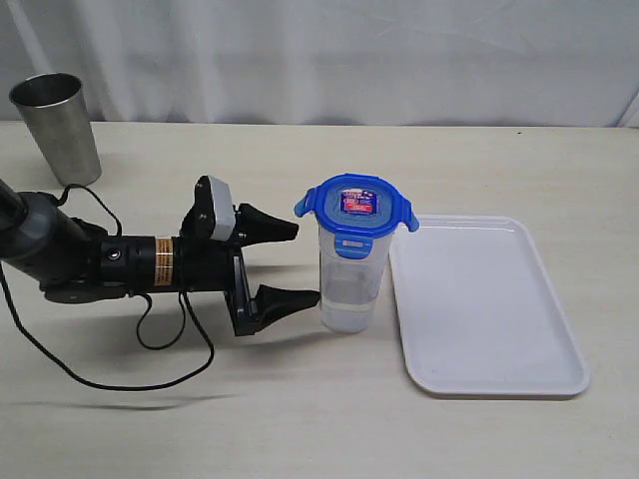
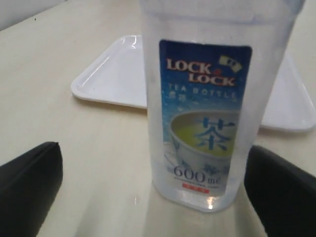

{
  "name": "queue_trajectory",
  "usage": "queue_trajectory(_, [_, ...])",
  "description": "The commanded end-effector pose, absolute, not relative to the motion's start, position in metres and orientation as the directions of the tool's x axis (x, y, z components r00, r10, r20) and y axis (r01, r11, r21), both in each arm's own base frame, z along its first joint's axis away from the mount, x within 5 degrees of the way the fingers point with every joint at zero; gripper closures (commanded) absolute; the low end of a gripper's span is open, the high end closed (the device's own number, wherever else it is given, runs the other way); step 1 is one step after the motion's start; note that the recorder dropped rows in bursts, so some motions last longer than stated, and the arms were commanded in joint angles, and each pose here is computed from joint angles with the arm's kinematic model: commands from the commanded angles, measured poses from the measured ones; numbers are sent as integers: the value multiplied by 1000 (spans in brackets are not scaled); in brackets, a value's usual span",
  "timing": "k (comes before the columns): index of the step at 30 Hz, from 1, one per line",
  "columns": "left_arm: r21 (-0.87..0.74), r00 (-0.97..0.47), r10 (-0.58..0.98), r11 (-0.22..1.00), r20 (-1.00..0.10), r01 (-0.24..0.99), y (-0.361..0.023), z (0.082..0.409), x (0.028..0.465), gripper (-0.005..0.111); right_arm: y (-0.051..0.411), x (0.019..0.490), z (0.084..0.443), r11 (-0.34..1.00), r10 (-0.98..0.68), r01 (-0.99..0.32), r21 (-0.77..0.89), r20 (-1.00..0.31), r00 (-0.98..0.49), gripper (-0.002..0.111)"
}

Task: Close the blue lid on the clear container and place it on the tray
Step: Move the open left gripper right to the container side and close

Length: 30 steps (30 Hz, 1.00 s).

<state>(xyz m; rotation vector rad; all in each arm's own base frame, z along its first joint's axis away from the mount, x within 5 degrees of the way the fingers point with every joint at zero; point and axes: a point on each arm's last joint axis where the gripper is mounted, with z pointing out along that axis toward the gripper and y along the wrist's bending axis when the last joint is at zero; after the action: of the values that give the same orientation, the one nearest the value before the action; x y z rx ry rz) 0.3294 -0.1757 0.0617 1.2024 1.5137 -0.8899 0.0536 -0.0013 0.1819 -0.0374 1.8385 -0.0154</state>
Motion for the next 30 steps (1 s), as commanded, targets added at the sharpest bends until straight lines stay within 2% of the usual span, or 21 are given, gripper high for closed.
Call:
queue_trajectory(1, [36,-21,224,246,-974,969,-178,65,331,14,-1,54,182,999,-33,-18,-29,-968,-251,104])
queue_trajectory(6, [36,-34,260,259,-965,965,-177,62,332,12,-1,54,182,999,-33,-18,-29,-968,-251,104])
queue_trajectory(7, [32,-38,259,260,-965,965,-177,62,332,6,-1,54,182,999,-33,-18,-29,-968,-251,104])
queue_trajectory(9, [15,-50,248,254,-967,967,-178,63,331,2,-1,54,182,999,-33,-18,-29,-968,-251,104])
queue_trajectory(13, [18,-13,208,149,-978,989,-180,67,322,2,-1,54,182,999,-33,-18,-29,-968,-251,104])
queue_trajectory(20, [5,-24,196,144,-980,990,-192,68,317,2,-1,54,182,999,-33,-18,-29,-968,-251,104])
queue_trajectory(26, [2,-34,159,217,-987,976,-204,71,319,2,-1,54,182,999,-33,-18,-29,-968,-251,104])
queue_trajectory(30, [1,-37,164,223,-986,975,-205,70,320,2,-1,54,182,999,-33,-18,-29,-968,-251,104])
